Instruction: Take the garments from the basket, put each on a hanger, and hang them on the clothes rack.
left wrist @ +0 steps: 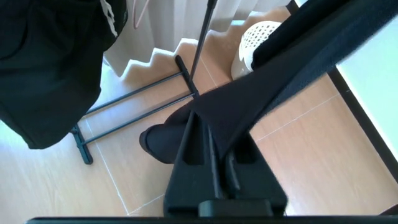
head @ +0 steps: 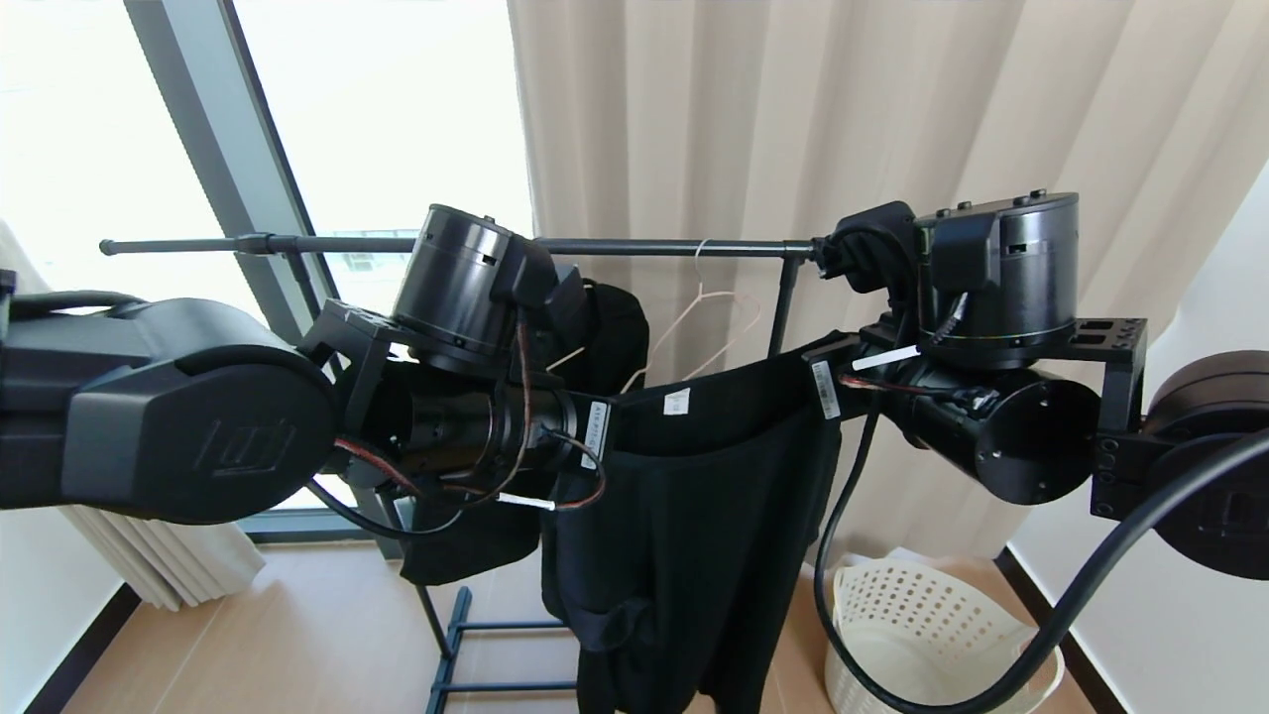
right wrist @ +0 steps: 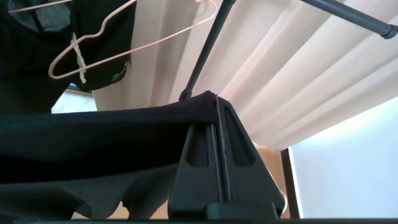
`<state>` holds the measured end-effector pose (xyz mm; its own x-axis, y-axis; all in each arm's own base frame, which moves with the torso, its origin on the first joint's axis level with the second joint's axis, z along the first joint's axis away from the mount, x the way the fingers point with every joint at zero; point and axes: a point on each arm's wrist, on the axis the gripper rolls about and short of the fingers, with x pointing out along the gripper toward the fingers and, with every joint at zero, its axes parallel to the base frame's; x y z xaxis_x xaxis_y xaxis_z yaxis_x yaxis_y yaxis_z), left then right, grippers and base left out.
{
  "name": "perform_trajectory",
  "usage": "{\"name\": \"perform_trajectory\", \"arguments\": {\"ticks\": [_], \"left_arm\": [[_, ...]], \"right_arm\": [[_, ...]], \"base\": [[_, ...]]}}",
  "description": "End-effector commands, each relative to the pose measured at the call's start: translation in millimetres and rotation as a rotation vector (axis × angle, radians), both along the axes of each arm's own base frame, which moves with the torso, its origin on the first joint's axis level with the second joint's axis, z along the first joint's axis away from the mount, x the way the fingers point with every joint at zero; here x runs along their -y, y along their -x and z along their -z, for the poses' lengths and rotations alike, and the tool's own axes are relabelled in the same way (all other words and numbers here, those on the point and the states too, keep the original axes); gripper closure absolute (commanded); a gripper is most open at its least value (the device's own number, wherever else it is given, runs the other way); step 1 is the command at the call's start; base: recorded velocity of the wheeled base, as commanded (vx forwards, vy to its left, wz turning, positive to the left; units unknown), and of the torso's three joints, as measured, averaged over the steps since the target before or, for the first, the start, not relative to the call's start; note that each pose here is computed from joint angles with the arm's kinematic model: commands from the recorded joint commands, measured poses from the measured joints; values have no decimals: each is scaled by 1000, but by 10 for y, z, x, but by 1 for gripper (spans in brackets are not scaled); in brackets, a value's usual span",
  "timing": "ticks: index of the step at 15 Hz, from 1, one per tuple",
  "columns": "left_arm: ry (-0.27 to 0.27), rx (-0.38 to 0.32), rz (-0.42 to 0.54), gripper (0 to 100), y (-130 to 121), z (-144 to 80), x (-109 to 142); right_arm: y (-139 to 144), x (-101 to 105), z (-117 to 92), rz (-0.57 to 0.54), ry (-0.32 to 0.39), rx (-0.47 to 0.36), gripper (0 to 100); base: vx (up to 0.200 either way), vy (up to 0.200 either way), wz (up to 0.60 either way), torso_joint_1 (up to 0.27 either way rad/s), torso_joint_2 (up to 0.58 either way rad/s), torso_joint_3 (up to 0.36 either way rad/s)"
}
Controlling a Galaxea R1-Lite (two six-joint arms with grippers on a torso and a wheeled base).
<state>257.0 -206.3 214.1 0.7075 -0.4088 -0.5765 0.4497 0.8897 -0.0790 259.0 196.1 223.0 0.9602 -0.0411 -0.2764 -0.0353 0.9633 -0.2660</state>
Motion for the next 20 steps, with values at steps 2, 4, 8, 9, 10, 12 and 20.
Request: {"name": "perform_trajectory", "arguments": {"ticks": [2,4,8,9,10,12,20], "left_arm": [[-21,18,29,0,98,-36,-59],[-34,37,81,0,163,-77,-109],[7,30,139,0,180,-129,-132],[14,42,138,0,161,-122,-123],[12,58,142,0,130,-109,-110],[-15,92,127,0,-37,-59,-159],[-154,237,176,0,-1002,395,37]], "right_arm": [[-111,18,34,22,4,-5,100],[-177,69,17,45,-3,6,100],[-192,130,62,67,1,-1,100],[-108,191,40,70,1,1,100],[-37,236,19,68,-1,3,100],[85,328,-49,81,-9,21,100],[505,458,-215,92,-17,77,100]], "base": [[0,0,0,0,0,0],[0,0,0,0,0,0],[0,0,0,0,0,0],[0,0,0,0,0,0],[0,0,0,0,0,0],[0,0,0,0,0,0],[0,0,0,0,0,0]]}}
